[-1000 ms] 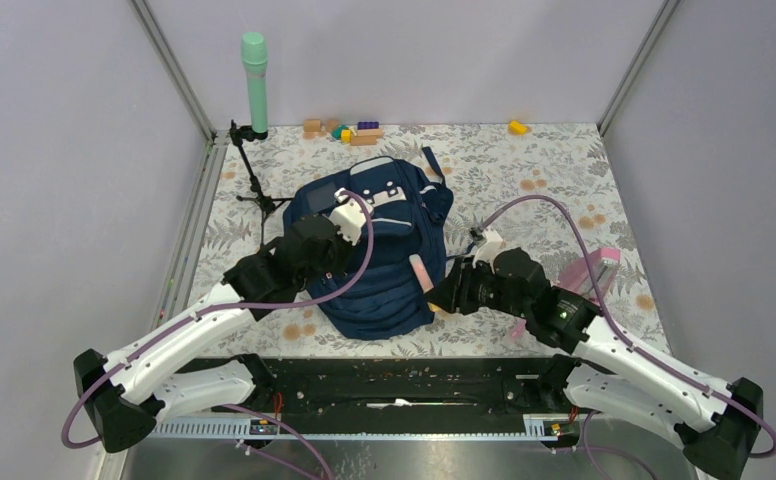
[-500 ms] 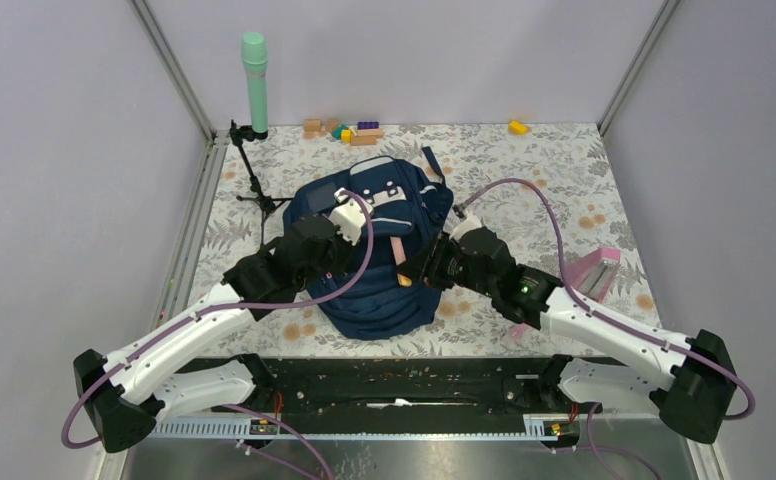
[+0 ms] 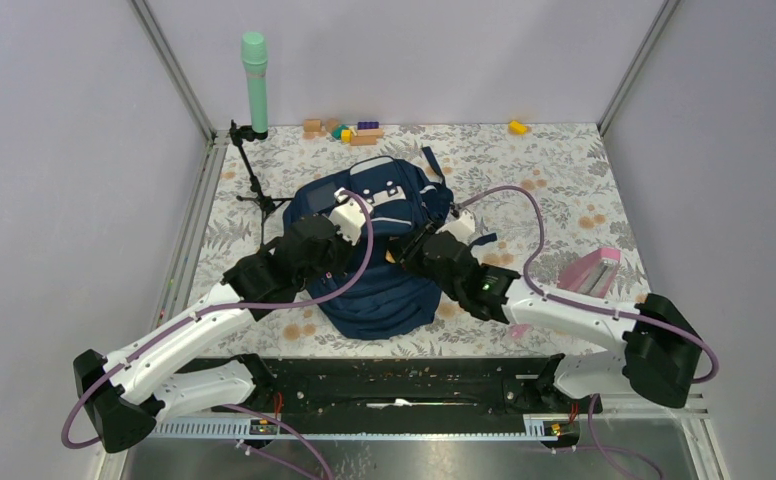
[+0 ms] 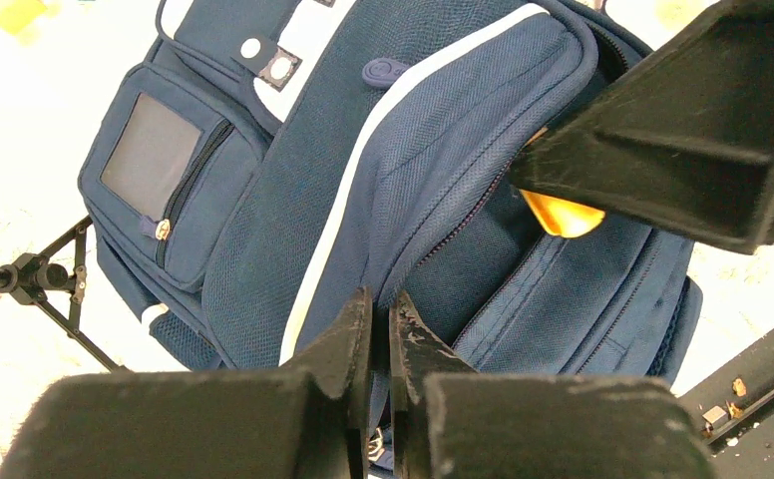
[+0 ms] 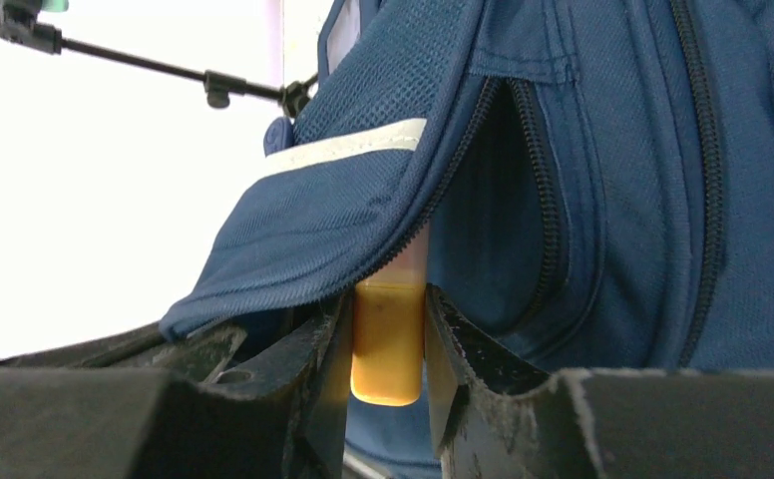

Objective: Pack the student bag
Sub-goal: Place the stationery in the student bag.

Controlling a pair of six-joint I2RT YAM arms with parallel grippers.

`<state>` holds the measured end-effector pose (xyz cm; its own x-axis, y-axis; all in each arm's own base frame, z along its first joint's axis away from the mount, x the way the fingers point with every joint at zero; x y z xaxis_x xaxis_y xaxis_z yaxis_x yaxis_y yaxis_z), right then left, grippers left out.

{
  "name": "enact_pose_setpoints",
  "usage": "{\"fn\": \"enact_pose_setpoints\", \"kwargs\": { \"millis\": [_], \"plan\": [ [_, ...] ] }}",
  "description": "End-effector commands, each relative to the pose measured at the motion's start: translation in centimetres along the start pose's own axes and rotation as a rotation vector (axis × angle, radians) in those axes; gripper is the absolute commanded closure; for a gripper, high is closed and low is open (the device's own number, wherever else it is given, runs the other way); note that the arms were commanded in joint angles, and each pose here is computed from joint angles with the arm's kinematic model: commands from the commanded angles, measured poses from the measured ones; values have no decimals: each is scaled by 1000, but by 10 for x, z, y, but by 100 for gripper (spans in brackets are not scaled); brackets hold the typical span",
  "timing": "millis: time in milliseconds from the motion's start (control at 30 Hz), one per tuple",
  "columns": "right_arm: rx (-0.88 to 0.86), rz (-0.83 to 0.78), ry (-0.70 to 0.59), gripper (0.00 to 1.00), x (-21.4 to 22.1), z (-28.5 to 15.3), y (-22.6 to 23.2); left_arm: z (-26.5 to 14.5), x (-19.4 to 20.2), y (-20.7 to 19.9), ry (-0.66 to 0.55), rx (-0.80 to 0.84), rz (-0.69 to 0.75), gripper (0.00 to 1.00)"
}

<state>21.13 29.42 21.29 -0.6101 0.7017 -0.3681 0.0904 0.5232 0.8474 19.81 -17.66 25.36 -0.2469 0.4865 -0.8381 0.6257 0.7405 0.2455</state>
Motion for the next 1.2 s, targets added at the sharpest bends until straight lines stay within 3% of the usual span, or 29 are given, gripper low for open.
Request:
{"fn": "enact_pose_setpoints", "kwargs": {
  "millis": [0, 100, 233, 467, 900, 1167],
  "plan": [
    [-125, 80, -264, 100, -21, 15, 48, -16, -36, 8, -176, -16, -66, 100],
    [-116, 10, -293, 98, -16, 32, 58, -16, -36, 8, -177, -17, -66, 100],
    [-107, -64, -262, 71, -1, 52, 58, -17, -36, 8, -180, -21, -67, 100],
    [-119, -128, -236, 39, 8, 50, 39, -18, -36, 10, -180, -33, -63, 100],
    [-134, -293, -173, 37, -8, -10, 5, -16, -34, 10, -173, -40, -62, 100],
    [4, -464, -134, 30, -27, -63, -52, -16, -34, 11, -170, -46, -59, 100]
  ]
}}
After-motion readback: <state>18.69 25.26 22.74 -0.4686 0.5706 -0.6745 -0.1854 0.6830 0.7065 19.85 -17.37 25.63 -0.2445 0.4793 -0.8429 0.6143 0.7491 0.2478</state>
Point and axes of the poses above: each gripper's point midway between its finger pads, its own z axis out along the fingers, its own y axis along the line the jaws close on, x = y × z, the point moved 6 cm from there along -z, back along the fingers, and after that the axes turned 7 degrees about z, right-handed, at the moved point
